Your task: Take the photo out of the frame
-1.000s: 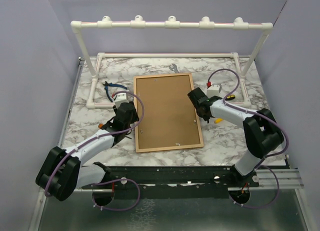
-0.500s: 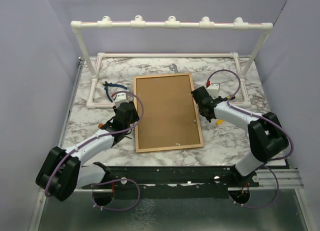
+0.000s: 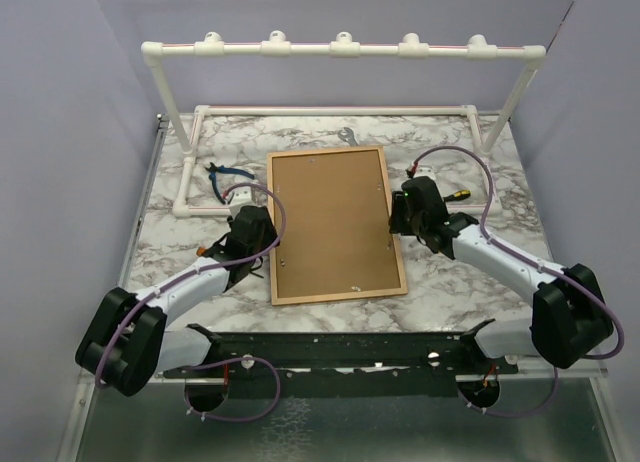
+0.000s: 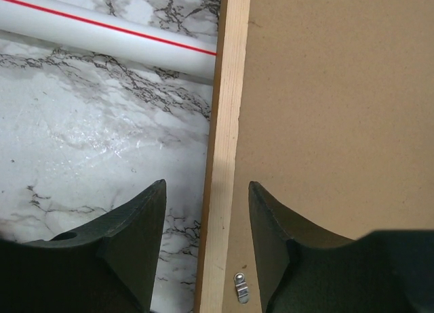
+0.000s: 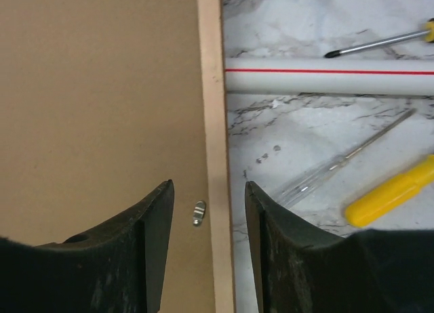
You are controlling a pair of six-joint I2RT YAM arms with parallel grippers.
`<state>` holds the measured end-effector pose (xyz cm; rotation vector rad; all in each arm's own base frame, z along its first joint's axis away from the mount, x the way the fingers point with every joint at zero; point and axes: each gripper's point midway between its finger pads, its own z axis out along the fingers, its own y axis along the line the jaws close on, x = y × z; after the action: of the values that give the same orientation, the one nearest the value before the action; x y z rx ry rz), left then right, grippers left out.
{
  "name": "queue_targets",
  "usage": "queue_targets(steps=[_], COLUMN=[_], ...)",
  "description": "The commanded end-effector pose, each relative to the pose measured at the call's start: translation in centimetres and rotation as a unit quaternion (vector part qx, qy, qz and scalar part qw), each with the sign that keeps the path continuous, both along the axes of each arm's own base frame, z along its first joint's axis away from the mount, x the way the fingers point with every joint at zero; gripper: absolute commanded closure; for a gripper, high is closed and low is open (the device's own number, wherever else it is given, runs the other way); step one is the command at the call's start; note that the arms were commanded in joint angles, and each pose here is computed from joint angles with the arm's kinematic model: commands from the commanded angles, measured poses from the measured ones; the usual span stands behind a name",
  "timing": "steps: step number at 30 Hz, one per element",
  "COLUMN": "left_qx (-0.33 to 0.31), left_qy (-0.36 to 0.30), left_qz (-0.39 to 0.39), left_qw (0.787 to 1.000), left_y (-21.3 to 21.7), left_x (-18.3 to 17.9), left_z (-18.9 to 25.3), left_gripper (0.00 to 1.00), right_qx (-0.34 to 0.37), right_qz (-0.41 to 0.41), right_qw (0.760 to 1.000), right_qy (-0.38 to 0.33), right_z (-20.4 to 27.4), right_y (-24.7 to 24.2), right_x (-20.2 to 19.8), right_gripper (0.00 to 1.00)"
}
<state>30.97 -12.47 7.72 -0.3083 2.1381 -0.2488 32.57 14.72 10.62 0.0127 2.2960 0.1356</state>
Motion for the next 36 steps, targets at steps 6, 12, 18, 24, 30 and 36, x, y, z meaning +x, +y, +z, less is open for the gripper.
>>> queue_targets(steps=[6,12,18,24,30,36], left_qx=[0.013,0.017,0.022,0.020,0.015,0.012], left_qy=[0.041,0.063,0.069,0.066,0.077,0.080], left_qz=[-0.017,-0.028,-0.021,-0.015,-0.016,-0.022], left_qw=[0.999,0.997,0.997,0.997,0.997,0.997], left_y=[-0.5,-1.1,-1.0,-1.1,-1.2,-1.6], left_x=[-0.3,0.0,0.3,0.5,0.1,0.3], left_z=[-1.7,-2.9,-3.2,-2.6,-2.3,-1.2], left_gripper=[0.47,0.49,0.61,0.91,1.00,1.00], right_qx=[0.065,0.076,0.107,0.143,0.147,0.111], right_qz=[0.102,0.133,0.171,0.209,0.269,0.378], right_qw=[0.993,0.988,0.979,0.967,0.952,0.914], right_qy=[-0.014,-0.011,-0.012,-0.021,-0.029,-0.092], right_z=[1.3,1.7,2.6,3.4,3.5,4.7], right_y=[3.3,4.3,5.8,7.4,10.4,14.7], right_x=[-1.4,-1.7,-2.3,-3.4,-5.4,-9.0], right_gripper=[0.50,0.50,0.51,0.52,0.52,0.50])
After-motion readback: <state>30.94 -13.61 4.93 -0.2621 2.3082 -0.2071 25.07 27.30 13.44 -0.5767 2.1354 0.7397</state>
